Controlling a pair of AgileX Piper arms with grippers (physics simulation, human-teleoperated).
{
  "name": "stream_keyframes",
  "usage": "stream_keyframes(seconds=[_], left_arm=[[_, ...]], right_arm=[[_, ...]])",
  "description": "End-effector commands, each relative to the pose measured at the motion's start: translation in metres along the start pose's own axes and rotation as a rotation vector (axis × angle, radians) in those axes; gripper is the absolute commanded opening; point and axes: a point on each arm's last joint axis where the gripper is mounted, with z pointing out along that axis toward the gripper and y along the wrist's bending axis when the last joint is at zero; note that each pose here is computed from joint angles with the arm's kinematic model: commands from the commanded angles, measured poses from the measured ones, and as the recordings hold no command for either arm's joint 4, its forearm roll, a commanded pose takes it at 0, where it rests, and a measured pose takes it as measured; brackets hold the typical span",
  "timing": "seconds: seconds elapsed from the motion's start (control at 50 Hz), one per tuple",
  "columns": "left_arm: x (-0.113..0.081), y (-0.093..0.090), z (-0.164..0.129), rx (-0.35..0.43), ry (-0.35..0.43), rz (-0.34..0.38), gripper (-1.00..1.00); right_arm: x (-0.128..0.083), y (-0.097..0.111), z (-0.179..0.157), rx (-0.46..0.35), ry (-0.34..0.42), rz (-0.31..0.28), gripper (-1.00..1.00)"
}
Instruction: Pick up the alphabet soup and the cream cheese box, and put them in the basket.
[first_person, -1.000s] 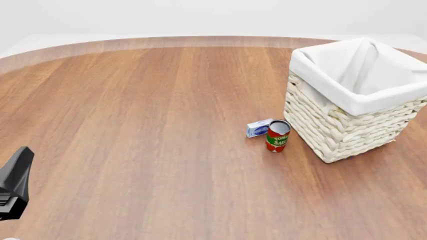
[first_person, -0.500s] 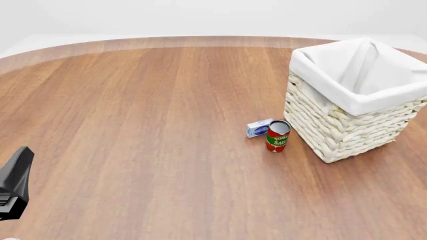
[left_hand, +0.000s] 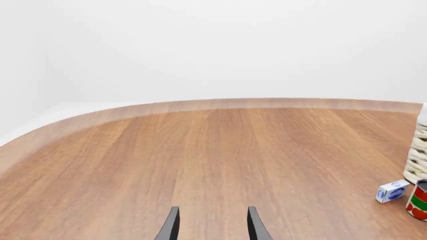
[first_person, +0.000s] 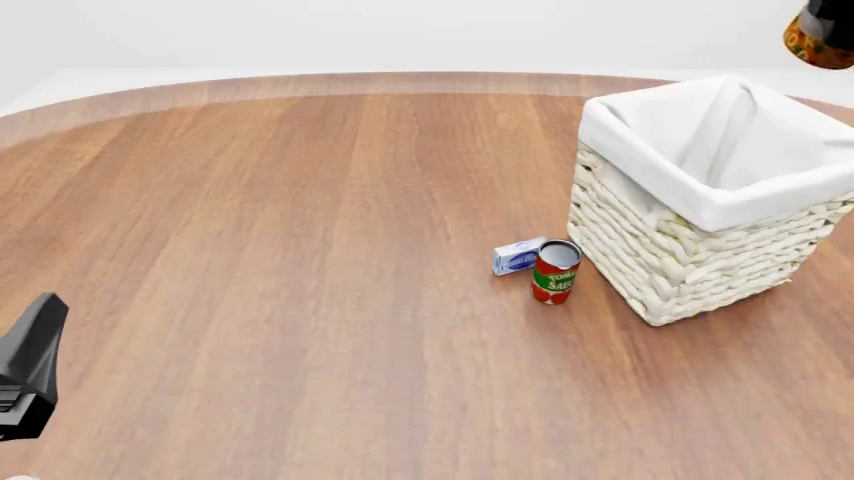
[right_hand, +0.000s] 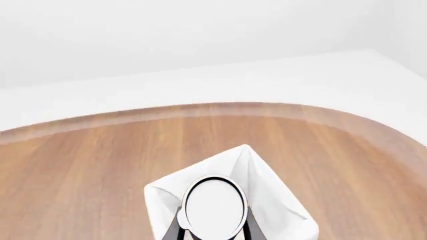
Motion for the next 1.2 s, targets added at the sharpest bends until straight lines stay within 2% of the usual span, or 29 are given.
stream_keyframes(seconds=[0.02, 0.38, 0.76, 1.2], left_arm=[[0.0, 0.0, 0.0, 0.0, 0.0, 0.0, 1.0], [0.0, 0.0, 0.0, 0.0, 0.0, 0.0, 1.0], [0.0, 0.0, 0.0, 0.0, 0.0, 0.0, 1.0], [0.0, 0.0, 0.0, 0.0, 0.0, 0.0, 1.0]], right_arm=[[0.0, 0.0, 0.038, 0.01, 0.09, 0.067, -1.0], [0.011, -0.001, 0.073, 0.016, 0.152, 0.063, -1.0], [0.03, 0.005, 0.091, -0.003, 0.19, 0.069, -1.0], [0.057, 0.002, 0.112, 0.005, 0.228, 0.055, -1.0]])
